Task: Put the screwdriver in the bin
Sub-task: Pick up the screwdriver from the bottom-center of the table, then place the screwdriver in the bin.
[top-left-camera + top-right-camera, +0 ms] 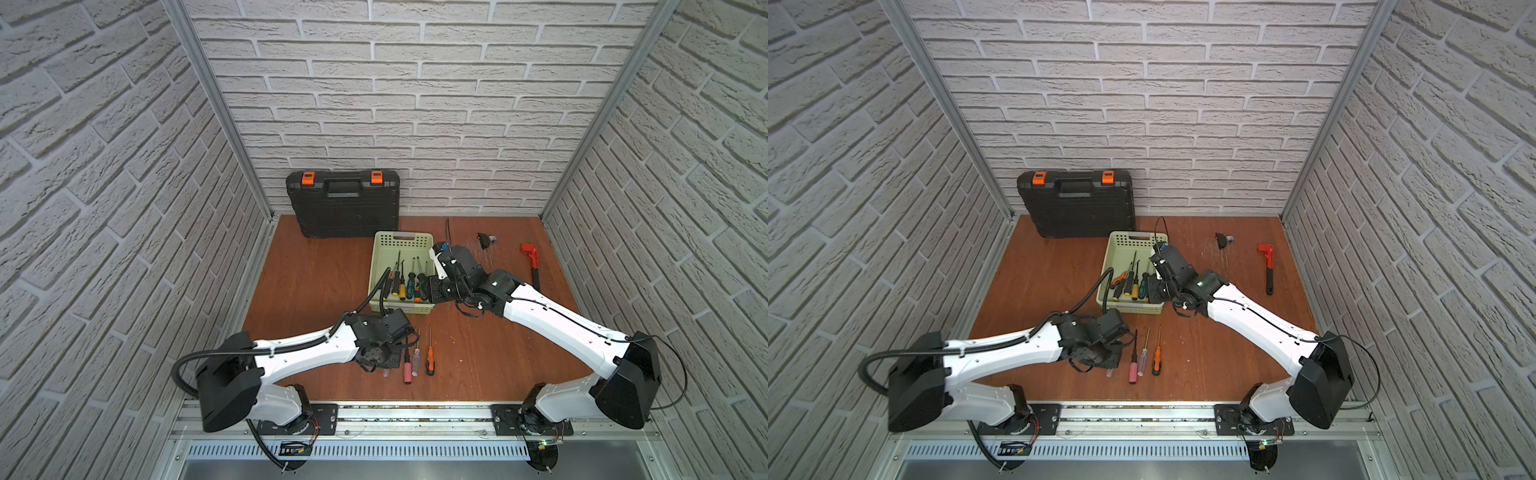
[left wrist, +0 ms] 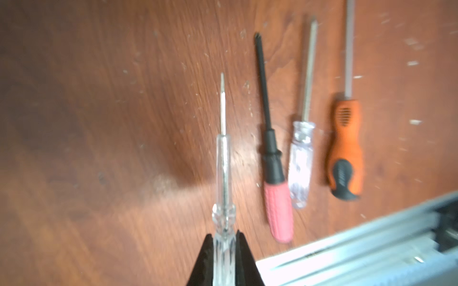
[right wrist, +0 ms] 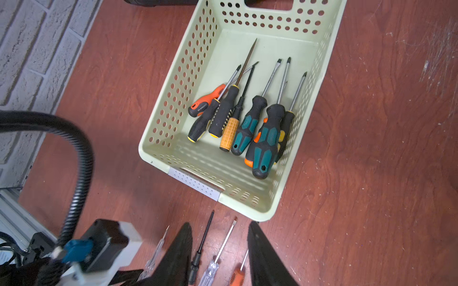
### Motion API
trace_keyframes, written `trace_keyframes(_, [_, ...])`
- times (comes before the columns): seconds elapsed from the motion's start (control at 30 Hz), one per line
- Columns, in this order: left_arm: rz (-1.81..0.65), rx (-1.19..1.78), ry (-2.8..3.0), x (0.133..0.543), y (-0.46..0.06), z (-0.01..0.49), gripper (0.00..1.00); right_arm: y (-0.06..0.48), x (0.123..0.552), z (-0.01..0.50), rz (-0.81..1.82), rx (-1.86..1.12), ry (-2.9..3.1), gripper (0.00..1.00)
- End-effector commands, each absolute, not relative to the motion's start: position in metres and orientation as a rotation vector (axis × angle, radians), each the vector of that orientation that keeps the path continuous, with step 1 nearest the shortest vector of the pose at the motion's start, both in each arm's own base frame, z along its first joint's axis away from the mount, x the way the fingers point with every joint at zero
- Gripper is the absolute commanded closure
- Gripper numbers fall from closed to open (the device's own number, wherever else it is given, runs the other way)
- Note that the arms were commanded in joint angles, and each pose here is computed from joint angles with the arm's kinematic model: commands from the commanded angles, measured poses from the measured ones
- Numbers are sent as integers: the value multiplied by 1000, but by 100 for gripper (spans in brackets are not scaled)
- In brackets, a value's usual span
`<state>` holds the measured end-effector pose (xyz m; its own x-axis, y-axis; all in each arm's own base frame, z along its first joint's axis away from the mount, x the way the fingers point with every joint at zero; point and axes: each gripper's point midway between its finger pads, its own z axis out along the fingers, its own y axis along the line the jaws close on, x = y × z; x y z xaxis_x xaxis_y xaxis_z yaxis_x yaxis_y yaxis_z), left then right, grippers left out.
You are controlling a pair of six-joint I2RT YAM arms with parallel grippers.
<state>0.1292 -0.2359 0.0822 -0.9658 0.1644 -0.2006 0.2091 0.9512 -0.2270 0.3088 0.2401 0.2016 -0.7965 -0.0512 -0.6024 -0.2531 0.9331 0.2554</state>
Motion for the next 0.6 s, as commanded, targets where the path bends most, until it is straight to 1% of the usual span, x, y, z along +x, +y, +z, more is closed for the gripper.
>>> trace_keyframes(0.0, [-365, 285, 2902, 123, -214, 108, 95, 232, 320, 217, 334, -243, 2422, 61])
trace_keyframes(0.07, [-413, 284, 2845, 131, -212, 134, 95, 230, 322, 221, 318, -257, 2410, 61])
trace_keyframes(0.13, [-472, 254, 2784, 149, -213, 158, 94, 231, 324, 225, 319, -264, 2399, 60])
trace_keyframes(0.23, [-545, 209, 2691, 190, -222, 188, 94, 235, 326, 224, 340, -270, 2406, 61])
trace_keyframes(0.3, [-556, 198, 2635, 225, -232, 202, 94, 240, 325, 221, 366, -275, 2421, 61])
trace_keyframes(0.4, [-548, 192, 2618, 270, -245, 207, 95, 243, 322, 219, 391, -292, 2436, 61])
trace_keyframes(0.57, [-449, 266, 2648, 323, -250, 191, 95, 232, 318, 224, 329, -318, 2424, 61])
